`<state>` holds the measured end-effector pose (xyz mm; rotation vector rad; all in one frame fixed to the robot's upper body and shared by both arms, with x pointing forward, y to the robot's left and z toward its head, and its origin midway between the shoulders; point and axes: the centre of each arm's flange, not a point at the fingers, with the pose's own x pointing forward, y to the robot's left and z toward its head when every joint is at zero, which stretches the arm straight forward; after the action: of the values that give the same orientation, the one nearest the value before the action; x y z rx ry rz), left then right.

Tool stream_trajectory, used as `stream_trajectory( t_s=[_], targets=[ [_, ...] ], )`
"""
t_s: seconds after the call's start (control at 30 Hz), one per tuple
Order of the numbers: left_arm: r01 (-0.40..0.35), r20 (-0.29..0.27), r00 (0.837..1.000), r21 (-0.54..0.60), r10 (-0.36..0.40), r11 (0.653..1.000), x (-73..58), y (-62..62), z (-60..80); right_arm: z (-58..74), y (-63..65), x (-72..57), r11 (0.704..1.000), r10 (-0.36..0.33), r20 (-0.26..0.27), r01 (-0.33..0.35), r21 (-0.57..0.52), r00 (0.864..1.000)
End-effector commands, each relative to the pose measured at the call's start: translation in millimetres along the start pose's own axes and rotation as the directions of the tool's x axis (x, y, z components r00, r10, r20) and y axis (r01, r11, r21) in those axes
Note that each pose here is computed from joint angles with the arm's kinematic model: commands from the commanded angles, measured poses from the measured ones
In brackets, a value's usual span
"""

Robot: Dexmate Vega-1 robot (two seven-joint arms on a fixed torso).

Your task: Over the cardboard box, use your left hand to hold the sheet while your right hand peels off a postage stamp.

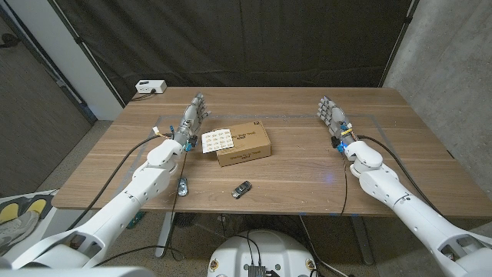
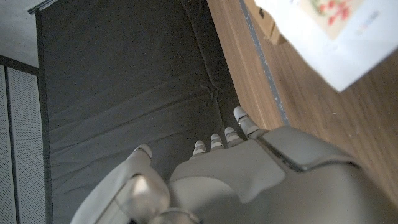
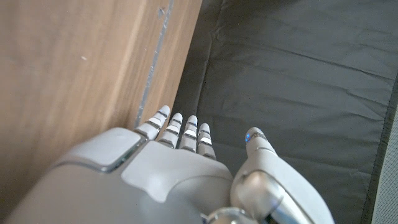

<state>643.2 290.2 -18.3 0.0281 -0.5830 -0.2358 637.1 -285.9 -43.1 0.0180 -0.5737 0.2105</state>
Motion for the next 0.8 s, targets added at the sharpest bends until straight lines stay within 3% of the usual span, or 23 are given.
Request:
stream_trajectory(
  t_s=[0.03,0.27,0.47,0.8],
  targets=[
    [0.039,-0.002,0.999,0.054,-0.039,0.998,-1.6,-2.4,17.7,-0.8,17.4,-24.7,1.0,-0.015,-0.012,0.015,0.002,1.0],
    [-0.023,0.007,1.0,0.086,0.022,0.996,-14.6,-4.3,23.7,1.7,14.6,-28.4,1.0,-0.022,-0.005,0.022,-0.003,1.0],
    [-0.053,-0.016,0.998,0.091,0.054,0.994,-28.6,2.1,34.5,2.1,14.1,-26.2,1.0,-0.016,0.002,0.016,0.003,1.0],
    [-0.101,-0.071,0.992,-0.006,0.1,0.995,-55.0,10.7,44.4,-0.3,17.6,-18.4,1.0,0.007,0.01,-0.007,0.015,1.0]
  ],
)
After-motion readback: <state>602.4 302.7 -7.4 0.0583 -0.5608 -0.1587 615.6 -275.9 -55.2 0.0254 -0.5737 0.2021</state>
